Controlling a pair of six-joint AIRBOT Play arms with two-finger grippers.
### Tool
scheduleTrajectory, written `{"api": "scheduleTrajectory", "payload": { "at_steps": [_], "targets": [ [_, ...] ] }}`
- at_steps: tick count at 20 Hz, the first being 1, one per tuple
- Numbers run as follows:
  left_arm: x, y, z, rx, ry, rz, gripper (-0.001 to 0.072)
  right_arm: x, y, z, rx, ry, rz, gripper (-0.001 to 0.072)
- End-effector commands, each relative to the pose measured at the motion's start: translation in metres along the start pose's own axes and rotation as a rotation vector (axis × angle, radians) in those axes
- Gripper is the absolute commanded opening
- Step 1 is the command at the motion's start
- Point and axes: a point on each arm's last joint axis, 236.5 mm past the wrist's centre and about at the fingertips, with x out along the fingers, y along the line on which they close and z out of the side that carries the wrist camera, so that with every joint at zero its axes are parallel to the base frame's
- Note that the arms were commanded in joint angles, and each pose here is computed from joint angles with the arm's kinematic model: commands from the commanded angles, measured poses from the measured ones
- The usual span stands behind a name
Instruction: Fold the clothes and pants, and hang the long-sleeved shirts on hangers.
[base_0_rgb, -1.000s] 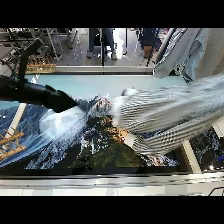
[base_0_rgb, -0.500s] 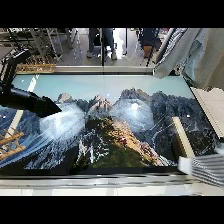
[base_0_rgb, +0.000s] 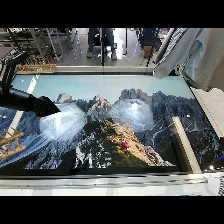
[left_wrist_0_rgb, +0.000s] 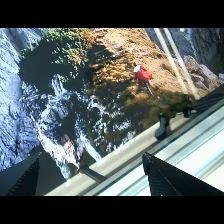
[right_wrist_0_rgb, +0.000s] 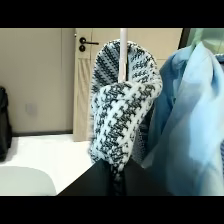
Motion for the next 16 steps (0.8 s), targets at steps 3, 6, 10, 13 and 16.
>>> {"api": "scheduleTrajectory", "payload": {
  "at_steps": [3, 6, 10, 13, 16],
  "targets": [
    [0.000, 0.001, 0.000, -0.022, 0.001, 0.001, 0.0700, -0.019, 0.003, 0.008, 0.026, -0.018, 0.105, 0.0663],
    [0.001, 0.001, 0.000, -0.023, 0.002, 0.001, 0.0700, -0.074, 0.031, 0.060, 0.241, -0.165, 0.340, 0.0662],
    [0.003, 0.004, 0.000, -0.014, 0.009, 0.004, 0.0699, -0.203, 0.095, 0.118, 0.644, -0.178, 0.927, 0.0644],
    [-0.004, 0.058, -0.009, -0.016, 0.046, 0.237, 0.0698, -0.352, 0.183, 0.085, 0.478, 0.057, 1.633, 0.0635],
    [-0.071, 0.171, -0.034, -0.173, 0.096, 0.809, 0.0697, -0.482, 0.221, -0.039, -0.052, 0.420, 2.110, 0.0619]
  ]
}}
